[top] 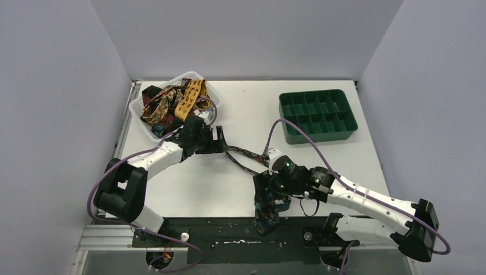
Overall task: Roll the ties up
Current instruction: Flatten out the tie at the center of the board.
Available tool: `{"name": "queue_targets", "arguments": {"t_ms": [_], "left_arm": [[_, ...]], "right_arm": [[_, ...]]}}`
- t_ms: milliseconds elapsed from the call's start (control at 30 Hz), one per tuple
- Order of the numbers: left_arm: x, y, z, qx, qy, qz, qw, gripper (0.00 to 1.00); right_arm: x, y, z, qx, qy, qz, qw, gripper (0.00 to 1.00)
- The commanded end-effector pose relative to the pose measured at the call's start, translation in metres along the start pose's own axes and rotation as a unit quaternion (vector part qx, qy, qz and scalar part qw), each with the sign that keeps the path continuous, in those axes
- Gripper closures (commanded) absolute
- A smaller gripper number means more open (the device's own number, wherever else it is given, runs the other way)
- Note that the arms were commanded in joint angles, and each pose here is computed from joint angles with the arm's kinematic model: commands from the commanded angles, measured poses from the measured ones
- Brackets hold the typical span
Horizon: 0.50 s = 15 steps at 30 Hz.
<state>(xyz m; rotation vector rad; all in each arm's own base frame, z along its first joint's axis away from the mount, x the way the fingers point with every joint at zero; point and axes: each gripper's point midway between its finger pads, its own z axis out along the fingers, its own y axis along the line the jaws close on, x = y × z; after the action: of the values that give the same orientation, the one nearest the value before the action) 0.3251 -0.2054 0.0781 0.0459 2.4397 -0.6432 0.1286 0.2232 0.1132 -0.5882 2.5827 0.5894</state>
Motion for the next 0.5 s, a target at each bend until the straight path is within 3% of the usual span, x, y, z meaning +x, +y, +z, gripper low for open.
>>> {"name": "queue_targets", "arguments": {"t_ms": [0, 133, 300, 400, 467], "left_arm": [[-0.02, -0.013, 0.015, 0.024, -0.023, -0.007, 0.999, 0.18], [-0.019, -0.014, 0.027, 0.017, -0.006, -0.004, 1.0, 0.18], [-0.013, -0.002, 0.041, -0.014, 0.013, -0.003, 1.0, 0.19], [-0.007, 0.001, 0.048, -0.026, 0.026, 0.007, 0.999, 0.21], [-0.002, 0.002, 0.054, -0.031, 0.036, 0.016, 0.999, 0.25]], "right_arm": [[-0.001, 0.029, 0.002, -0.046, -0.057, -0.058, 0.996, 0.04], [0.019, 0.04, 0.021, -0.045, -0.048, -0.112, 0.991, 0.04], [0.05, 0.025, 0.051, 0.04, 0.003, -0.146, 0.988, 0.11], [0.05, 0.016, 0.056, 0.084, 0.008, -0.148, 0.985, 0.22], [0.046, 0.014, 0.056, 0.098, 0.0, -0.15, 0.984, 0.36]]}}
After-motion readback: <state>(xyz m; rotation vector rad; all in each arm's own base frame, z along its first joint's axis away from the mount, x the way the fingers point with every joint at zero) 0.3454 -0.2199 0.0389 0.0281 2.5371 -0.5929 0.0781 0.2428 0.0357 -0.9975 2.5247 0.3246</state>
